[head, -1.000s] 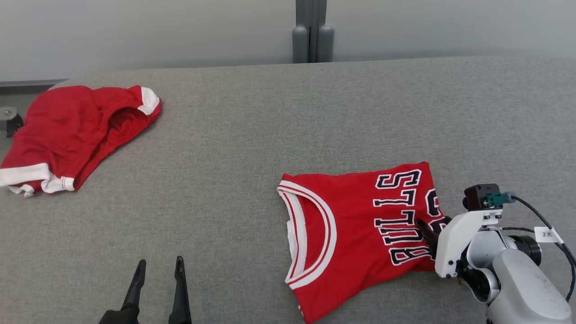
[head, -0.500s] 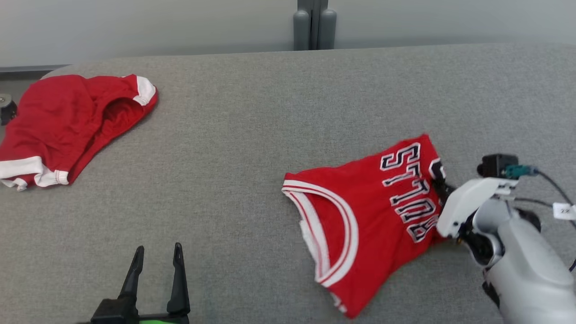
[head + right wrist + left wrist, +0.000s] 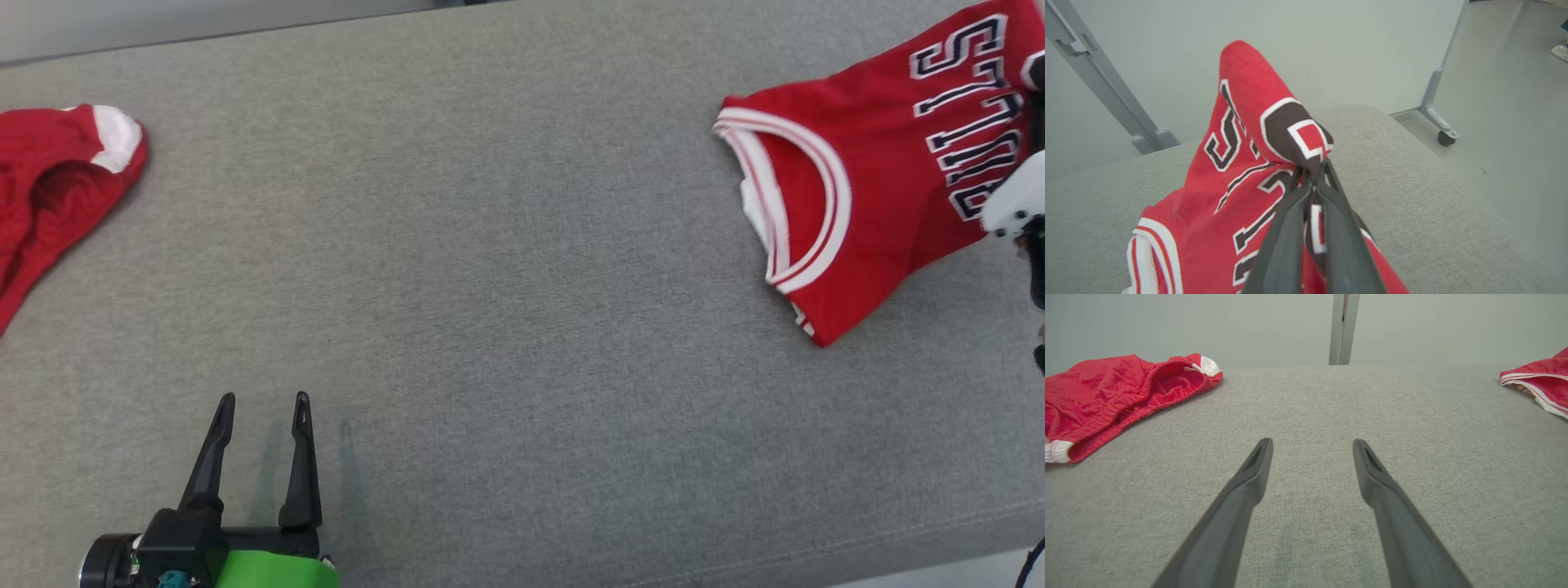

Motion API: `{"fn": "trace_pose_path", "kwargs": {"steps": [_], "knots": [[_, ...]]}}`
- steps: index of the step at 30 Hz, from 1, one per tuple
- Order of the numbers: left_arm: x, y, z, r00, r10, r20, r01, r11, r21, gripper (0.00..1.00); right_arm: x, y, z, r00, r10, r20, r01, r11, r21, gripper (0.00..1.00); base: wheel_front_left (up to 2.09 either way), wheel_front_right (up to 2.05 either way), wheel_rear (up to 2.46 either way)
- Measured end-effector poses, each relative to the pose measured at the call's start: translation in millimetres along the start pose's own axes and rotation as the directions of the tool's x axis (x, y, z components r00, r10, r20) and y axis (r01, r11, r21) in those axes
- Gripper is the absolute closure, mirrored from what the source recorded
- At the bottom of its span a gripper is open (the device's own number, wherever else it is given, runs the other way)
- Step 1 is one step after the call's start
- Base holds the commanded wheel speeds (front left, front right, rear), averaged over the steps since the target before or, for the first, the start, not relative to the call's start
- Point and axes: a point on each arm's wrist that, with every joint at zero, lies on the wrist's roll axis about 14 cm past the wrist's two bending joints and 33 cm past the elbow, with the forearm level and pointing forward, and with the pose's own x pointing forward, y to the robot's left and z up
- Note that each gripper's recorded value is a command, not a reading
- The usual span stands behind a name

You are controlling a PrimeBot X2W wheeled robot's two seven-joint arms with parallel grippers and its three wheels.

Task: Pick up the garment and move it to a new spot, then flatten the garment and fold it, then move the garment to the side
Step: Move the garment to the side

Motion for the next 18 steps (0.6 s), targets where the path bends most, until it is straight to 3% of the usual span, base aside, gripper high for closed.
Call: {"fn": "trace_pose_path", "kwargs": {"steps": [7, 12, 13, 14, 18], "knots": [[25.0, -9.2, -12.8, 0.998, -0.065, -0.022, 0.065, 0.998, 0.012, 0.0, 4.7, -92.2, 15.6, 0.97, -0.232, 0.067, 0.235, 0.971, -0.041, 1.0, 0.0, 0.0, 0.0], [27.6, -1.8, -30.8, 0.996, -0.046, -0.071, 0.047, 0.999, 0.009, 0.0, 12.9, -109.4, -1.4, 0.954, -0.297, 0.039, 0.298, 0.953, -0.046, 1.0, 0.0, 0.0, 0.0], [27.1, 0.6, -33.4, 0.996, -0.038, -0.078, 0.039, 0.999, 0.009, 0.0, 14.9, -110.1, -2.7, 0.952, -0.304, 0.045, 0.306, 0.951, -0.044, 0.56, 0.0, 0.0, 0.0], [26.9, 2.9, -34.8, 0.996, -0.03, -0.082, 0.031, 0.999, 0.01, 0.0, 16.9, -110.2, -2.8, 0.95, -0.309, 0.051, 0.311, 0.949, -0.046, 0.0, 0.0, 0.0, 0.0], [25.8, 7.6, -36.3, 0.996, -0.007, -0.087, 0.008, 1.0, 0.008, 0.0, 19.8, -110.4, -0.6, 0.944, -0.322, 0.073, 0.326, 0.943, -0.064, 0.0, 0.0, 0.0, 0.0]]}}
